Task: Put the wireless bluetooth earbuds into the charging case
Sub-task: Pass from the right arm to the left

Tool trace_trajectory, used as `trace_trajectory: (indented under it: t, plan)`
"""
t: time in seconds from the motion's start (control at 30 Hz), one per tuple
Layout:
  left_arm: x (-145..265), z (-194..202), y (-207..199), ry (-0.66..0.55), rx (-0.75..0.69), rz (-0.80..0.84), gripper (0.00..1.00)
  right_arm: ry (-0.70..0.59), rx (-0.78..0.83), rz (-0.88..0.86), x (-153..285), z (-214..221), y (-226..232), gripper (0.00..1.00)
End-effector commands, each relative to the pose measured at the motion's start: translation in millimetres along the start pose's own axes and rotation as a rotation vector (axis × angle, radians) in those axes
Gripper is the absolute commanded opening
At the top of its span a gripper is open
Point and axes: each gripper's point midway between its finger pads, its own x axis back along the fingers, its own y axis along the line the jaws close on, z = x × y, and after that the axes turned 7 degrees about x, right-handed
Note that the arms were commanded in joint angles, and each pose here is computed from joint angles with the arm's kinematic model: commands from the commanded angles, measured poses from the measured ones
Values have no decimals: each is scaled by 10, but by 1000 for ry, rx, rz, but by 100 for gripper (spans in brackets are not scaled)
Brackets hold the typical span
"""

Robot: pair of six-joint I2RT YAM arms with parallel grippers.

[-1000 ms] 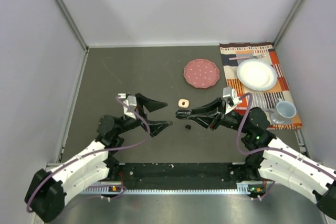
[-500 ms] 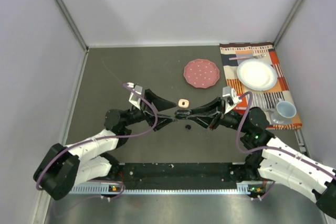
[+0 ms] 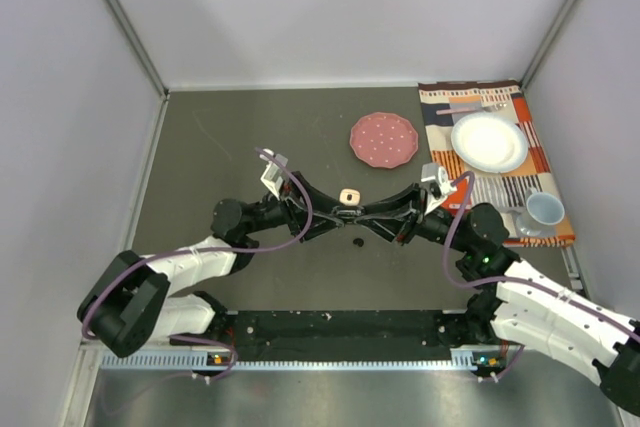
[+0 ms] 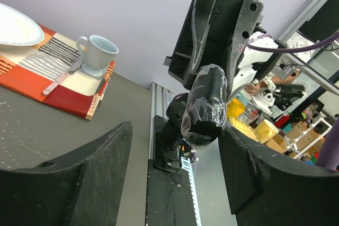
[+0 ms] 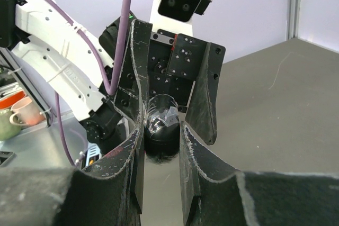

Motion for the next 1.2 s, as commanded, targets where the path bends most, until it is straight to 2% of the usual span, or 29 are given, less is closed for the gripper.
trace_trajectory:
  t: [0.0,0.07,0.13,0.2,0.3,0.5,0.57,0.73,0.77,0.83,0.87,0.9,0.97,1.0,1.13,1.17]
  plan:
    - [-17,-388,-691,-148,-294,253,70,-63,25,-36,-29,-175,71,0]
    - [-12,-396,-704,-152,-299,253,68,-61,20,-29,-31,-162,57,0]
    - [0,-395,-700,-163,-302,248,61,-55,10,-26,-39,-140,46,0]
    - [2,-397,-688,-169,-302,241,48,-54,5,-21,-44,-128,34,0]
    - [-1,-390,-714,-162,-308,252,41,-53,-4,-16,-55,-108,20,0]
    - [-7,-381,-754,-154,-315,263,40,-40,-13,-3,-75,-66,-22,0]
    - [-14,-378,-760,-151,-316,265,36,-35,-19,-3,-85,-39,-29,0]
    - [-14,-369,-764,-146,-324,263,19,-15,-32,-4,-102,12,-43,0]
    - [-21,-365,-753,-142,-331,258,11,-8,-36,-4,-105,29,-44,0]
    - [-19,-356,-752,-138,-341,254,5,10,-46,3,-116,66,-62,1]
    - [-28,-347,-725,-130,-343,242,0,17,-50,8,-122,77,-73,4]
    - [-27,-348,-731,-129,-352,239,0,31,-67,27,-127,93,-102,7]
    - [-32,-323,-689,-114,-380,214,0,38,-91,55,-133,89,-140,38]
    - [-29,-308,-665,-107,-391,201,0,35,-112,85,-134,62,-178,48]
    - [22,-244,-448,-81,-487,87,0,5,-158,185,-102,-89,-289,73]
    - [52,-274,-486,-92,-521,75,0,0,-171,210,-93,-116,-319,77]
